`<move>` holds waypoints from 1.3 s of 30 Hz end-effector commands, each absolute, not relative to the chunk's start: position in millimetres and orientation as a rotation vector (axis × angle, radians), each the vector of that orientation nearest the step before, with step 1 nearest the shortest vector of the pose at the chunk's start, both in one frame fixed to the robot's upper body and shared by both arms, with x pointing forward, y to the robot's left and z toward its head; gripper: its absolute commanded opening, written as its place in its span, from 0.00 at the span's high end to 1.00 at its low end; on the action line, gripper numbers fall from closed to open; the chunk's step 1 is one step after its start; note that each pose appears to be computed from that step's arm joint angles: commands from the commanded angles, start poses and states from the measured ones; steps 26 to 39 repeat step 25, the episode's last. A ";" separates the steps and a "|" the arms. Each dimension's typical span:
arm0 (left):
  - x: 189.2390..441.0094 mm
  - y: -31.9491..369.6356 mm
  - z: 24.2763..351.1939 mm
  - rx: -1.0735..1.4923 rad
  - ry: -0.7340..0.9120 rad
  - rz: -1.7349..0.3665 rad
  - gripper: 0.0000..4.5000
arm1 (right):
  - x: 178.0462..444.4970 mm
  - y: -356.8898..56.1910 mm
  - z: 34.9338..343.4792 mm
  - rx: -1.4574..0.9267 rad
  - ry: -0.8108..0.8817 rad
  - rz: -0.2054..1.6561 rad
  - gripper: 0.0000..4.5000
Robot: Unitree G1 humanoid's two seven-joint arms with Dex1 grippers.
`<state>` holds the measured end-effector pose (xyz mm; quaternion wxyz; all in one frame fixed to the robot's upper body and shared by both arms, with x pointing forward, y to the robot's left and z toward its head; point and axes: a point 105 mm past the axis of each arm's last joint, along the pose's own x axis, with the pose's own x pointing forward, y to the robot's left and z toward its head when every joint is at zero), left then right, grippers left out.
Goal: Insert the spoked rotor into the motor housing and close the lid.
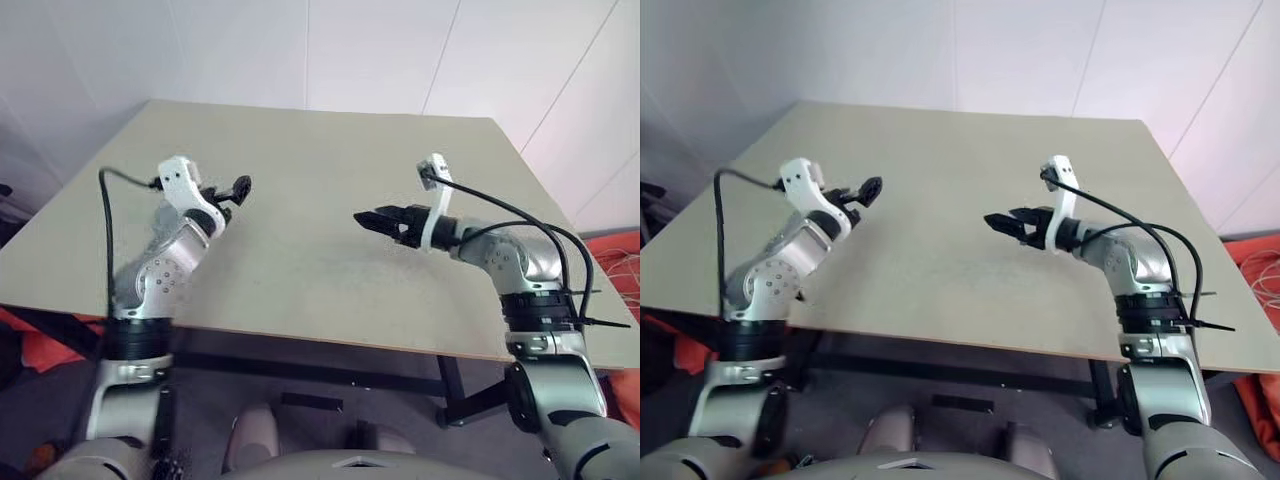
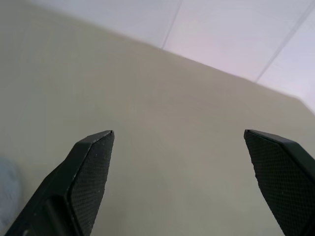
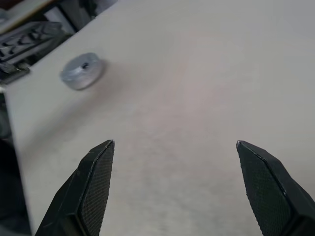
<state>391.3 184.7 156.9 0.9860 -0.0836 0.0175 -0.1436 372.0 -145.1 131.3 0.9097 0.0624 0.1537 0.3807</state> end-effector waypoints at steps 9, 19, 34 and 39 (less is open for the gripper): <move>378.4 211.1 148.9 0.119 -0.091 -0.668 0.00 | 374.6 -161.0 125.1 -0.057 0.148 0.858 0.00; 364.3 214.2 142.0 0.118 -0.117 -0.710 0.00 | 368.5 -158.5 118.5 -0.072 0.116 0.890 0.00; 365.1 218.1 142.9 0.114 -0.119 -0.682 0.00 | 367.9 -157.9 117.1 -0.066 0.121 0.887 0.00; 365.1 218.1 142.9 0.114 -0.119 -0.682 0.00 | 367.9 -157.9 117.1 -0.066 0.121 0.887 0.00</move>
